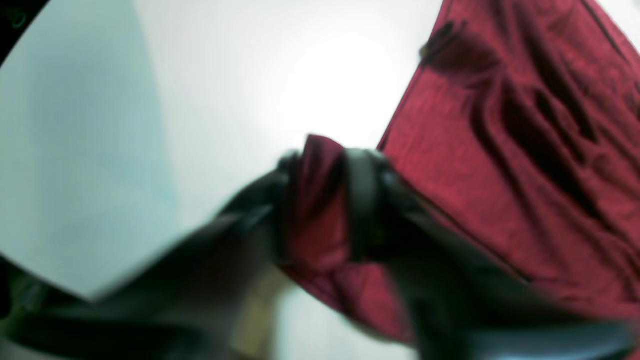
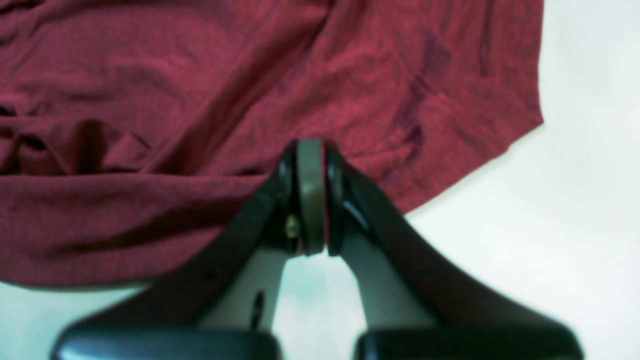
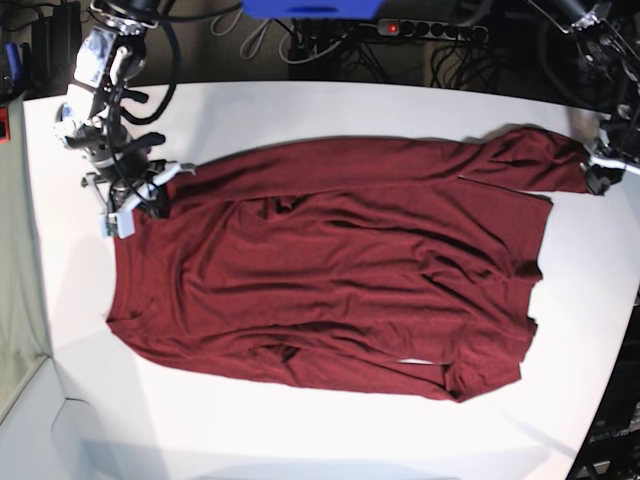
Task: Layout the t-shirt on the table in an organized manner, then fold the t-shirt properly
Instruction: 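Release the sleeve and regrasp the shirt edge with the left gripper, then pull the shirt edges with both grippers toward the hem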
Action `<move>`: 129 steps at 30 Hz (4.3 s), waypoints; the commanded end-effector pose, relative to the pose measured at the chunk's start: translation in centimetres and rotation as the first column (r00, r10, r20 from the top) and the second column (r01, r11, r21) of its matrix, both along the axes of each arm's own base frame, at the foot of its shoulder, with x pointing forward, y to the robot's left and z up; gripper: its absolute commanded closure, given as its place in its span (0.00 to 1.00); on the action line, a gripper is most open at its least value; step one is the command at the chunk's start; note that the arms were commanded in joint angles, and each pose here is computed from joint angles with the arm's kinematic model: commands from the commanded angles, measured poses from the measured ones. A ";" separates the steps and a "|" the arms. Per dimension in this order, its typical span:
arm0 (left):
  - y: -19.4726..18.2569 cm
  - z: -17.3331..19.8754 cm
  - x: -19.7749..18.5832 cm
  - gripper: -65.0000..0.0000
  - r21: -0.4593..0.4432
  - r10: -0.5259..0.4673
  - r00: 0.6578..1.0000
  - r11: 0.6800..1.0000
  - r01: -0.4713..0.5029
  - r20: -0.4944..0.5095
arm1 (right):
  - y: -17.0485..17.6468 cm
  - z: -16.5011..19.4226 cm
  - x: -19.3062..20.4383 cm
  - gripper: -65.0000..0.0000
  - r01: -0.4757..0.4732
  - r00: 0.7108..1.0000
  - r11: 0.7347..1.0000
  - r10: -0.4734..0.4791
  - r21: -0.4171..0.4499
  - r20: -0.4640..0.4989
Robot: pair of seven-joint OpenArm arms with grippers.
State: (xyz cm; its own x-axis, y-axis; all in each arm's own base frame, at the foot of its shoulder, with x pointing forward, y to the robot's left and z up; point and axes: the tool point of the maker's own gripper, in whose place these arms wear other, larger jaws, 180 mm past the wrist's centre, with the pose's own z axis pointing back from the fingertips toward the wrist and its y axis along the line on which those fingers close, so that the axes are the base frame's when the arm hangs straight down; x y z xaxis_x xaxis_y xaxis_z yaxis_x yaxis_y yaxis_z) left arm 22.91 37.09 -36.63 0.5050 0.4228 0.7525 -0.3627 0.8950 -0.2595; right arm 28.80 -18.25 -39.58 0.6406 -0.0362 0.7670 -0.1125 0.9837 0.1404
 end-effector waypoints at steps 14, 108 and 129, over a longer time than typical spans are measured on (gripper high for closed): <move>-5.5 4.6 6.9 0.55 -0.109 -0.047 0.960 0.991 0.080 0.275 | 4.0 0.4 1.3 1.00 -0.114 0.993 0.993 0.113 0.036 0.041; -13.2 5.7 20.9 0.55 -0.012 -0.243 0.929 0.967 0.256 0.278 | -3.9 4.4 14.6 1.00 -0.092 0.987 0.995 0.097 -0.044 0.130; -9.4 -4.5 16.5 0.55 -0.106 -0.157 0.984 0.981 0.165 0.080 | -5.3 -0.2 18.6 1.00 -0.005 0.989 0.992 -0.014 0.127 0.146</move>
State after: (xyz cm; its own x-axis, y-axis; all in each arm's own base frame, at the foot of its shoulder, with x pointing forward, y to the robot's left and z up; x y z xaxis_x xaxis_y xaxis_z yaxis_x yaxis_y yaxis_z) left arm 38.82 26.88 -41.98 0.5238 0.4416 0.7284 -0.1958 0.8947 -0.4015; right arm 45.92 -22.71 -41.92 0.5667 -0.1423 0.8115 -0.1325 0.9564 0.2602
